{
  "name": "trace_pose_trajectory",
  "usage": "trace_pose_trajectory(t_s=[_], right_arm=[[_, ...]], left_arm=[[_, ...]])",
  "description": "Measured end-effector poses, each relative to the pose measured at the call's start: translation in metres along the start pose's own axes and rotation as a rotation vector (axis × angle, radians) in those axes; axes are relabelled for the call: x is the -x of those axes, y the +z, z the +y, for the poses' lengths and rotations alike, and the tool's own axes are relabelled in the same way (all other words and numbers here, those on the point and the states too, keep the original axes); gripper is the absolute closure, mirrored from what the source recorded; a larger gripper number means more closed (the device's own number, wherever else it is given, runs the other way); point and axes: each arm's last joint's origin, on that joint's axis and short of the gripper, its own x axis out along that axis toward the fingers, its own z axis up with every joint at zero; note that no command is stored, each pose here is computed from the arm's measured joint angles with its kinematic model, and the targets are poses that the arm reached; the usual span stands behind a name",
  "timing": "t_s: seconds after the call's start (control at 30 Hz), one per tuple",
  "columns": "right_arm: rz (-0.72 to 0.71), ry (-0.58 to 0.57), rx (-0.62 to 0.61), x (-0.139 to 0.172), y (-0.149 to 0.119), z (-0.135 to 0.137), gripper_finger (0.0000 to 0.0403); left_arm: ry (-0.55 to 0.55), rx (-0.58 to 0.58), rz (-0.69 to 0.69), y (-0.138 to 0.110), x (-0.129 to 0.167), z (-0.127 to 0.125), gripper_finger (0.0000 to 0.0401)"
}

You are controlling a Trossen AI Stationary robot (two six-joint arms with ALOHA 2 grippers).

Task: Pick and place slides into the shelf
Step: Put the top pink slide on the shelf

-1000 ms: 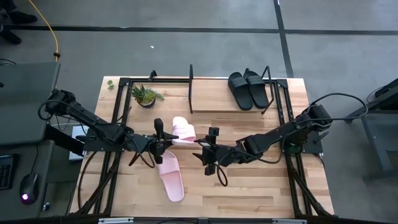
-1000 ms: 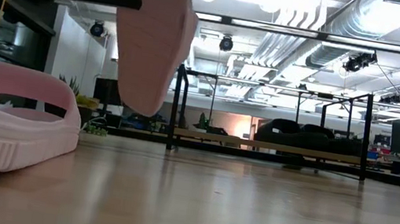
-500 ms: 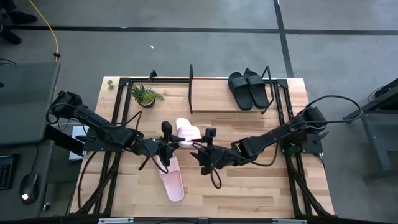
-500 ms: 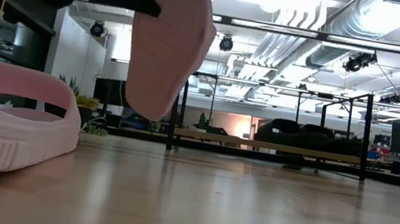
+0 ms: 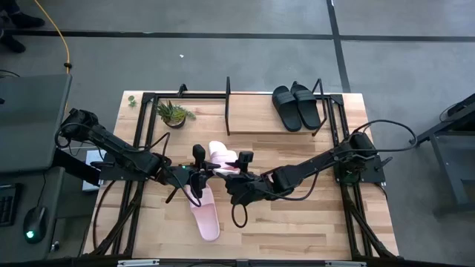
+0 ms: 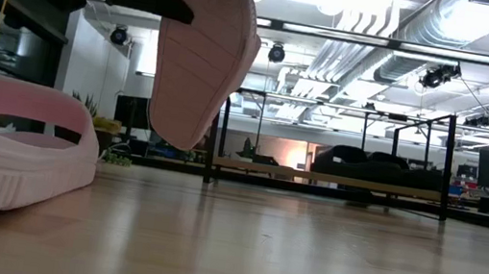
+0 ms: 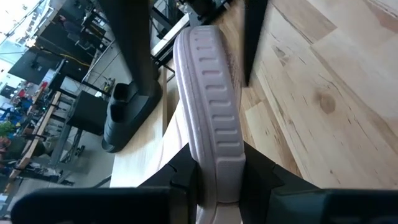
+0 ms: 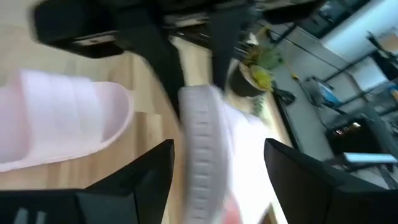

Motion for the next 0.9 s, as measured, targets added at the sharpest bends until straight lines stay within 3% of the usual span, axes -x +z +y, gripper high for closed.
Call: trace_pose_trajectory(t_s=[0.23,0.8,0.9], right_arm=[[0.015,0.009,-0.027,0.0001,-0.0016,0.0000,0.0187],[0.028,0.076,-0.060,-0.0002,-0.0032,0.0014,0.0379],[0.030,0.096,-0.065,0.0001,-0.0034,0.0016,0.0391]], left_arm=[[-0.002,0.001,-0.002,0.0002,0.0001,0.0000,0.0334],[-0.001,0.007,-0.003,0.0002,0.0000,0.0002,0.0330],[-0.002,0.024,-0.002,0.0001,0.0000,0.0001,0.0322]])
